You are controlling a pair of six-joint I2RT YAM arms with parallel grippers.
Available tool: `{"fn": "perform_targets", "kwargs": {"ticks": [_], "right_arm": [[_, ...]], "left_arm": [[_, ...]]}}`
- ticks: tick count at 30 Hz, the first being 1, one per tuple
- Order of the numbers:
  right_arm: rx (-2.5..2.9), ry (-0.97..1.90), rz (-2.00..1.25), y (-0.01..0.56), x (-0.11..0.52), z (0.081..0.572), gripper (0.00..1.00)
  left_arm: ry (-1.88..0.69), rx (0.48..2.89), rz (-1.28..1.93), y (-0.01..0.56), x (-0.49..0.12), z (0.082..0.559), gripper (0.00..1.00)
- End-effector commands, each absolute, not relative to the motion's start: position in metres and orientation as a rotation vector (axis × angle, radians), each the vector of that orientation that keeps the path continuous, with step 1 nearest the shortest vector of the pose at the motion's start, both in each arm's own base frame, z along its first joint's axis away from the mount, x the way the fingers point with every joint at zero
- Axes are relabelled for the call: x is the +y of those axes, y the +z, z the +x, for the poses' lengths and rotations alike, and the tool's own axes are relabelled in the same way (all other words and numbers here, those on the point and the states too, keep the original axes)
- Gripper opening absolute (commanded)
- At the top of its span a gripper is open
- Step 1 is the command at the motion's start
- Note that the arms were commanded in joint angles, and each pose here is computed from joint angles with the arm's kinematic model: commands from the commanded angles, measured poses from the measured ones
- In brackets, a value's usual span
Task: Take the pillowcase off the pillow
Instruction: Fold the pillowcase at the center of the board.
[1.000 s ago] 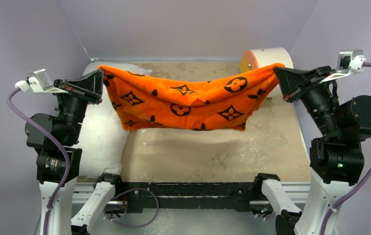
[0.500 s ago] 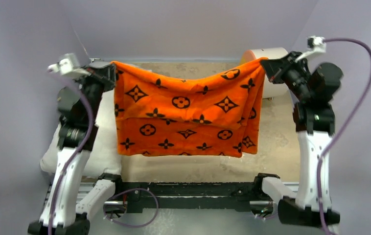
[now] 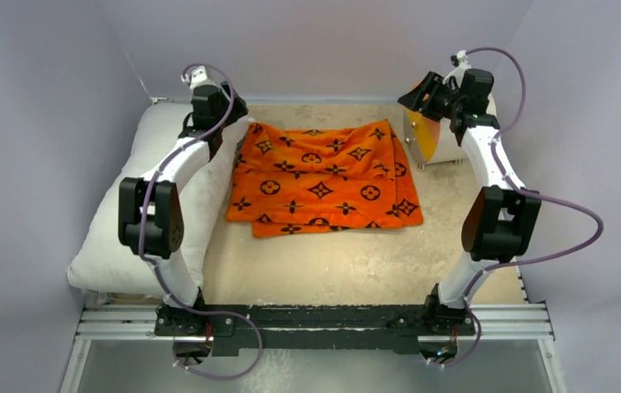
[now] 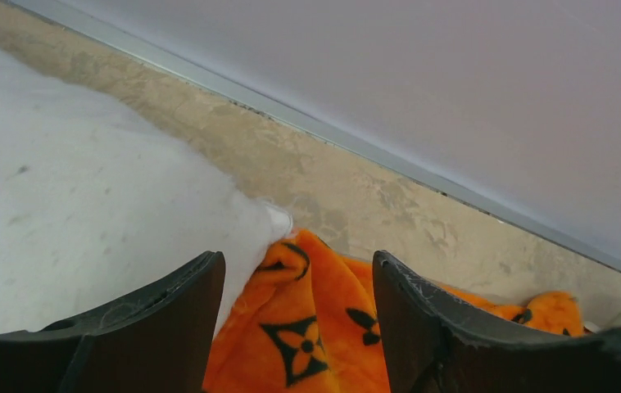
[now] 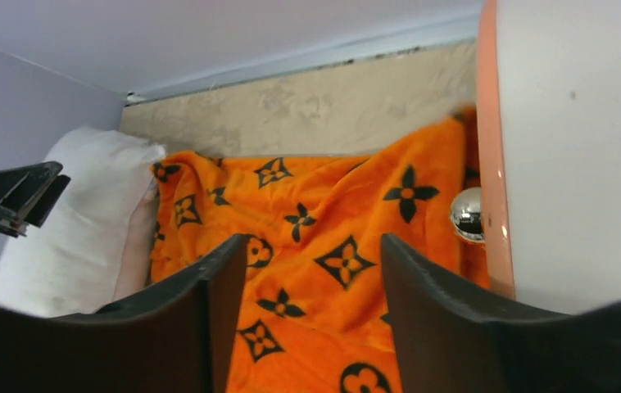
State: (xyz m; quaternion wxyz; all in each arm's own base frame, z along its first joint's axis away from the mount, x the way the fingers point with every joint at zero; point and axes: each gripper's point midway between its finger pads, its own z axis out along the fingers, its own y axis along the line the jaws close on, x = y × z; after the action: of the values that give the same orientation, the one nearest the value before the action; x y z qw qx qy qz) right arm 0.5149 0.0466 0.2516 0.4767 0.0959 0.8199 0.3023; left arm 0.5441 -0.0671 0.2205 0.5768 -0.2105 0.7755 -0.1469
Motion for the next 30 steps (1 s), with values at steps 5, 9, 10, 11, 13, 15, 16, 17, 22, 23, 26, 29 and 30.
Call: {"fn": "perform_targets", "kwargs": {"ticks": [5, 9, 10, 11, 13, 15, 16, 17, 22, 23, 26, 29, 30], "right_arm": [[1.688, 0.537, 0.075, 0.376, 0.042, 0.483, 0.74], [1.738, 0.471, 0.063, 0.355, 0.081, 0.441, 0.74], [1.779, 0.451, 0.073, 0.34, 0.087, 0.429, 0.73], [1.823, 0.438, 0.084, 0.322, 0.093, 0.416, 0.73], [1.935, 0.41, 0.146, 0.278, 0.092, 0.387, 0.73], [2.043, 0.411, 0.2, 0.234, 0.088, 0.354, 0.73], [2.084, 0.42, 0.219, 0.215, 0.088, 0.337, 0.73], [2.119, 0.428, 0.227, 0.198, 0.087, 0.323, 0.72], [2.28, 0.447, 0.287, 0.142, 0.094, 0.293, 0.67], [2.315, 0.413, 0.309, 0.135, 0.09, 0.294, 0.67], [2.426, 0.288, 0.367, 0.108, 0.078, 0.297, 0.65], [2.501, 0.233, 0.398, 0.085, 0.075, 0.298, 0.63], [2.522, 0.214, 0.413, 0.077, 0.073, 0.298, 0.62]], "left_arm": [[-0.425, 1.588, -0.328, 0.348, -0.08, 0.553, 0.71], [-0.498, 1.729, -0.167, 0.323, -0.138, 0.494, 0.74], [-0.467, 1.792, -0.142, 0.303, -0.151, 0.475, 0.74], [-0.444, 1.848, -0.12, 0.283, -0.164, 0.454, 0.75], [-0.411, 1.94, -0.119, 0.24, -0.183, 0.414, 0.76], [-0.418, 2.018, -0.157, 0.196, -0.188, 0.377, 0.76], [-0.426, 2.041, -0.196, 0.181, -0.187, 0.363, 0.76], [-0.44, 2.06, -0.229, 0.165, -0.184, 0.349, 0.76], [-0.489, 2.127, -0.302, 0.116, -0.18, 0.321, 0.77], [-0.483, 2.144, -0.29, 0.114, -0.181, 0.321, 0.76], [-0.477, 2.171, -0.257, 0.113, -0.187, 0.324, 0.76], [-0.496, 2.184, -0.234, 0.113, -0.196, 0.325, 0.76], [-0.502, 2.191, -0.232, 0.111, -0.197, 0.325, 0.76]]}}
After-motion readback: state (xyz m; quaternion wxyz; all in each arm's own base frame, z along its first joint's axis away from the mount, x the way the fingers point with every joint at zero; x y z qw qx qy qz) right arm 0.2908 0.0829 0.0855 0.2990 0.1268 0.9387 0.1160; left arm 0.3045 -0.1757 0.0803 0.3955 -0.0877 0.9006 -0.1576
